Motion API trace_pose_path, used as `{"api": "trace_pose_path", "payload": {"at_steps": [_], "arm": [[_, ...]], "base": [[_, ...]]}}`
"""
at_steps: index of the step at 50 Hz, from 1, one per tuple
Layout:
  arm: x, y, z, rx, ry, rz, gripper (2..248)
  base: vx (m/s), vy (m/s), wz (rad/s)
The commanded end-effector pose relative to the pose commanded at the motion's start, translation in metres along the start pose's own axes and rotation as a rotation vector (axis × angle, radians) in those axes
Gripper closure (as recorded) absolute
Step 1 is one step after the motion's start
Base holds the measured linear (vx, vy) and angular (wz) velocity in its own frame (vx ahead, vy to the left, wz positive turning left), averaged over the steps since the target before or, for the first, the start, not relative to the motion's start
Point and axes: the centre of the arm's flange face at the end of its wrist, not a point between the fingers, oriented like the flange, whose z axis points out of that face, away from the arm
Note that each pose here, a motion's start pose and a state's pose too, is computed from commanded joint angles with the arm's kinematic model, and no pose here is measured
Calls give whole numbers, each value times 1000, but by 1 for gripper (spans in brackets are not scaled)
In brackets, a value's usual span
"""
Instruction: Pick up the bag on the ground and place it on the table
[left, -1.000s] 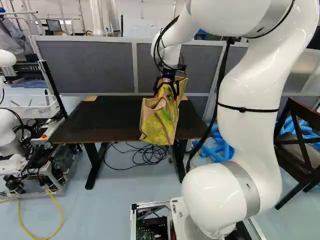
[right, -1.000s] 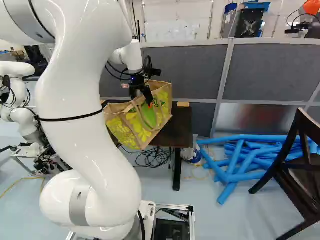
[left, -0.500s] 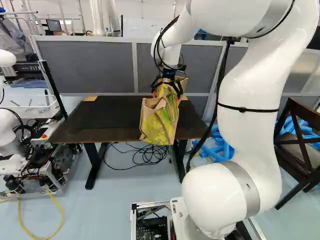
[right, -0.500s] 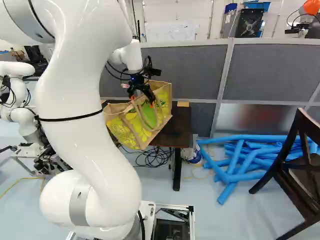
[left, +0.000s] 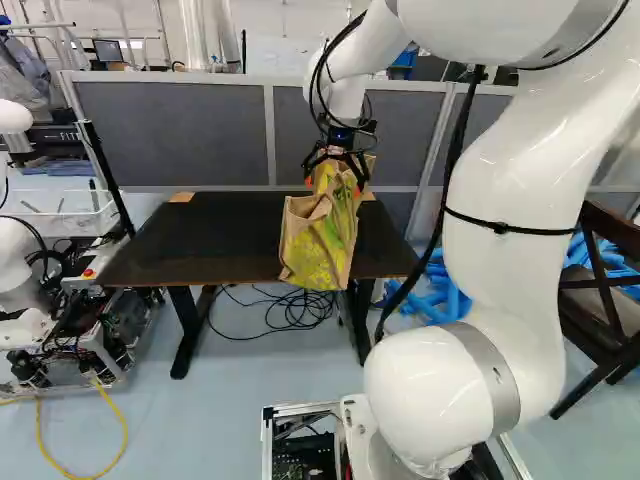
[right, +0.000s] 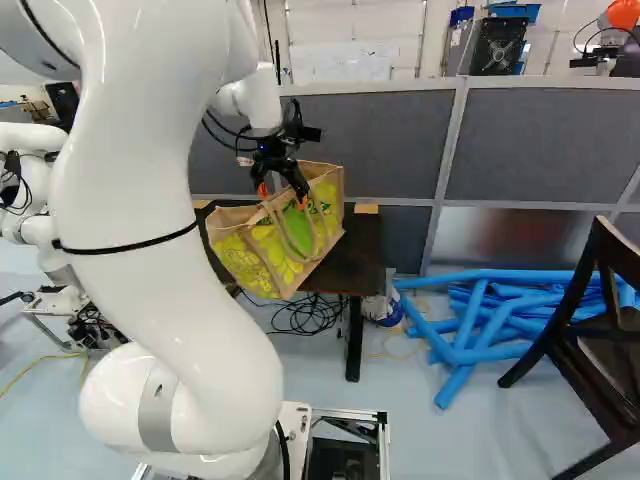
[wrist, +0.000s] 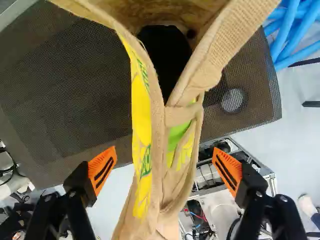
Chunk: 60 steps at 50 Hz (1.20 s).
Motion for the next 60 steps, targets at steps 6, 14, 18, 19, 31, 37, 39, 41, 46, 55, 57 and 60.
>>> {"api": "trace_pose_path", "payload": {"at_steps": [6,14,18,19,31,37,39,41,46,55,57,60], "arm": [[-4,2,-9,-9,-18,0,3],[-9,5,-22,-21,-42,0,3],[-12,6,-28,-27,-54,0,3],[-12,6,-30,-29,-57,0,3],[-20,10,-50,-47,-92,0,3],[-24,12,-60,-55,-109,0,3],[-25,13,-63,-58,-114,0,3],[-27,14,-67,-61,-120,-1,3],[-31,16,-76,-66,-130,-1,3],[-34,18,-83,-67,-132,-1,3],[-35,18,-83,-67,-132,-1,3],[-35,18,-84,-67,-132,-1,3]], "base": [[0,0,0],[0,0,0],[0,0,0],[0,0,0],[0,0,0],[0,0,0],[0,0,0],[0,0,0],[0,0,0],[0,0,0],[0,0,0],[0,0,0]]}}
